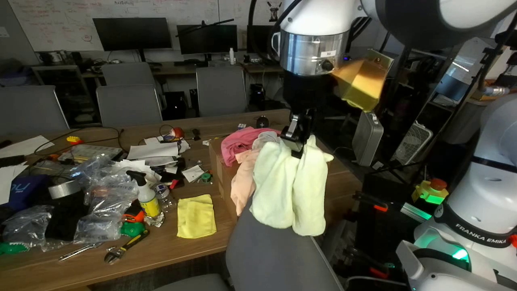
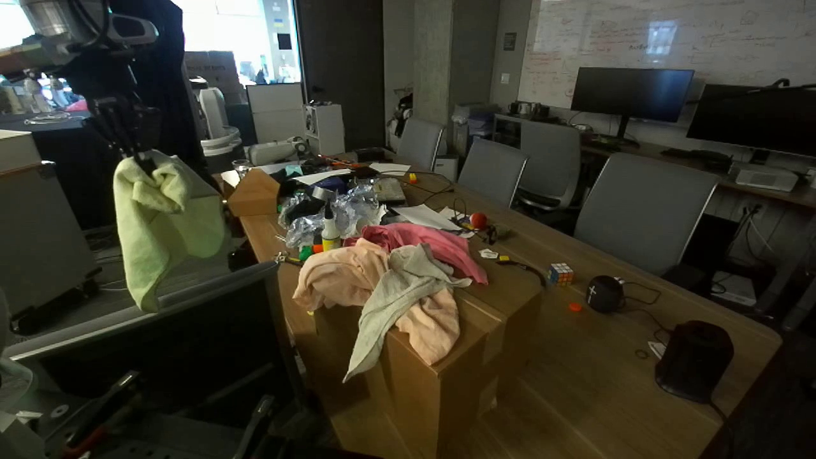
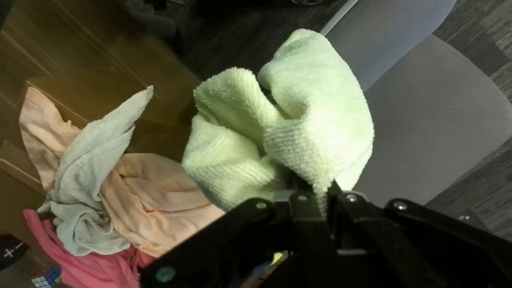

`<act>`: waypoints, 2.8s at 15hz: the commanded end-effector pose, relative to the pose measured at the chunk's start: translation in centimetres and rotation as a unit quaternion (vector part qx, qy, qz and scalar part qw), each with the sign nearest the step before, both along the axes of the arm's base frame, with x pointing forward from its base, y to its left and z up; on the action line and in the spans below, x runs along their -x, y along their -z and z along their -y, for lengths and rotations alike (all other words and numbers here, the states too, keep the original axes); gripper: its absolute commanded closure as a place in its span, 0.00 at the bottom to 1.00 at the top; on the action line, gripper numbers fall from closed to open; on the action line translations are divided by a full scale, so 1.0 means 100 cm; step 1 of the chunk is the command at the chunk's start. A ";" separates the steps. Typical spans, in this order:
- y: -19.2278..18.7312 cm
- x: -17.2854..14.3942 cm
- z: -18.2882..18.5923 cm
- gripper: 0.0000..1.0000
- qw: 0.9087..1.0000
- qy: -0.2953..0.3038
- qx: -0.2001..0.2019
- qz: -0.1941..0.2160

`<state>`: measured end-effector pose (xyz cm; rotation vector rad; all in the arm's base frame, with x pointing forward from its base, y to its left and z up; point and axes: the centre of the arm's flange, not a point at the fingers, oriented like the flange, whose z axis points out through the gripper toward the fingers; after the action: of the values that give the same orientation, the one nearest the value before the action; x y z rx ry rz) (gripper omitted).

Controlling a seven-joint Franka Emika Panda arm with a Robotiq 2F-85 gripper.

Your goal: Put the green and white towel and peach shirt on the backrest of the chair

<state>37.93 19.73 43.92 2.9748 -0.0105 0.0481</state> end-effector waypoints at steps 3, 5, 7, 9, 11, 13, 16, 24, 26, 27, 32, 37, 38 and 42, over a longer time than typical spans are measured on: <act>-0.002 0.005 -0.028 0.96 0.996 -0.080 0.032 -0.028; 0.007 0.010 -0.029 0.96 0.993 -0.102 0.044 -0.049; 0.014 0.012 -0.033 0.96 0.990 -0.114 0.054 -0.060; 0.021 0.012 -0.040 0.96 0.988 -0.125 0.067 -0.065; 0.026 0.010 -0.048 0.96 0.986 -0.134 0.072 -0.068; 0.031 0.007 -0.056 0.96 0.984 -0.141 0.071 -0.080; 0.048 0.002 -0.059 0.96 0.983 -0.144 0.073 -0.090; 0.102 -0.041 -0.027 0.96 0.985 -0.078 0.038 -0.150; 0.113 -0.052 -0.017 0.96 0.985 -0.057 0.022 -0.160; 0.117 -0.057 -0.014 0.96 0.985 -0.046 0.016 -0.163; 0.143 -0.070 -0.004 0.96 0.981 -0.001 -0.005 -0.194; 0.159 -0.079 0.005 0.96 0.979 0.028 -0.005 -0.201; 0.161 -0.080 0.011 0.96 0.978 0.039 -0.007 -0.205; 0.169 -0.085 0.031 0.96 0.976 0.073 -0.006 -0.204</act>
<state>45.49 17.56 27.27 2.9143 -0.0863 -0.5913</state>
